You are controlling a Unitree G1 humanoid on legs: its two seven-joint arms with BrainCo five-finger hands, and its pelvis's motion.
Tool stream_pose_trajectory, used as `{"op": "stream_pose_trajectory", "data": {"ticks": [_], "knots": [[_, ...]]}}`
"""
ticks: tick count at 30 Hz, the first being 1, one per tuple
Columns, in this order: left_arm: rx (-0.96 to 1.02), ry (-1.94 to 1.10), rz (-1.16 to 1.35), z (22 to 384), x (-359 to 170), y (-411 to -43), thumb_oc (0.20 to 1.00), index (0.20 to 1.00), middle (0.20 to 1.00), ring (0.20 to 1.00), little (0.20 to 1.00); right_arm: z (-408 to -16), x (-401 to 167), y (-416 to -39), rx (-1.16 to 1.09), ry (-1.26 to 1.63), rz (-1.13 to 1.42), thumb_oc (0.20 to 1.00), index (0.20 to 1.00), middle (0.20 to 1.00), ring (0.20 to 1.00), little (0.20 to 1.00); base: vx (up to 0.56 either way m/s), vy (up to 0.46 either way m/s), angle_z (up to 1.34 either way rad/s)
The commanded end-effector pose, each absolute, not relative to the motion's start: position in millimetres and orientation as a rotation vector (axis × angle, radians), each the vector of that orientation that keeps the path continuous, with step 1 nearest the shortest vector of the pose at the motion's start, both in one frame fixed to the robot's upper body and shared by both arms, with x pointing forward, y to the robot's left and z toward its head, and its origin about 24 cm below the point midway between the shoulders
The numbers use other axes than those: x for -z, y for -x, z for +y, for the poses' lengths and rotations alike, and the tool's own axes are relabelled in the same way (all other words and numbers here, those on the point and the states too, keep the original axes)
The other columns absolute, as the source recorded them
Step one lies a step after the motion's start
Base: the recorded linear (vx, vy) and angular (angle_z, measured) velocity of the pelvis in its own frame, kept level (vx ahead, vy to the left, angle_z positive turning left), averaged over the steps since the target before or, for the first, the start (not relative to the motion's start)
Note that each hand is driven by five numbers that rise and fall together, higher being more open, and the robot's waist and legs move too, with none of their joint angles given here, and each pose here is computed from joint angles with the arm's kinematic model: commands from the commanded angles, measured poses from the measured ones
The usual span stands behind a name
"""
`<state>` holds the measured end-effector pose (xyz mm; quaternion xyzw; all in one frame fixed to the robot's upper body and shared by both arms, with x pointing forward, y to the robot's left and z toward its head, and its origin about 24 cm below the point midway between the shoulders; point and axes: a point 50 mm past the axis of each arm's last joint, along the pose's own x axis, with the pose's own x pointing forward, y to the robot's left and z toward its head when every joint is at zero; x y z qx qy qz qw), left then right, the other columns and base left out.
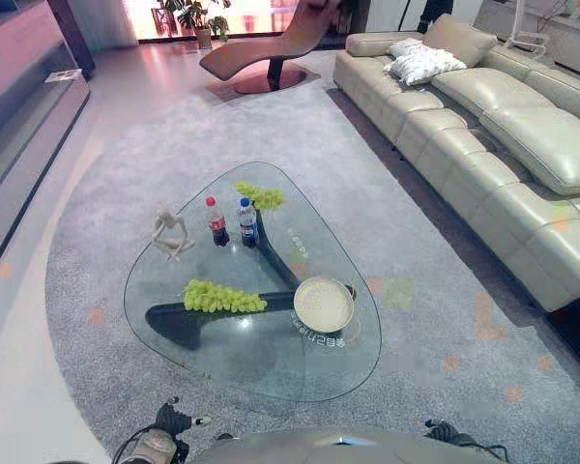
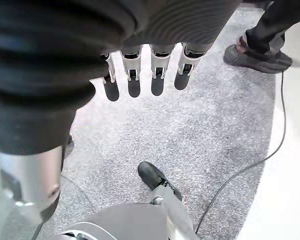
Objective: Pick up fruits into the plate
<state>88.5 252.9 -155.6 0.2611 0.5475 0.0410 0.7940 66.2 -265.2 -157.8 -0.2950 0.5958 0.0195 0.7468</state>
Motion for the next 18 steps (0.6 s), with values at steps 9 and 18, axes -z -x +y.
{"op": "stream_pose_trajectory", "data": {"ticks": [9,18], "knots": [[-0.145,-0.613,1.145,267.7,147.5,-108.0,1.0,1.0,1.0,1.0,1.0,-259.9,155.0,-95.9,-0.019,0.624,1.265,1.0,1.0,1.0,1.0,1.0,0.01,-0.008,-0.01],[-0.155,-0.626,1.132,267.7,147.3,-107.6,1.0,1.0,1.0,1.0,1.0,-259.6,156.1,-91.9,-0.018,0.62,1.275,1.0,1.0,1.0,1.0,1.0,0.0,0.0,0.0]]}}
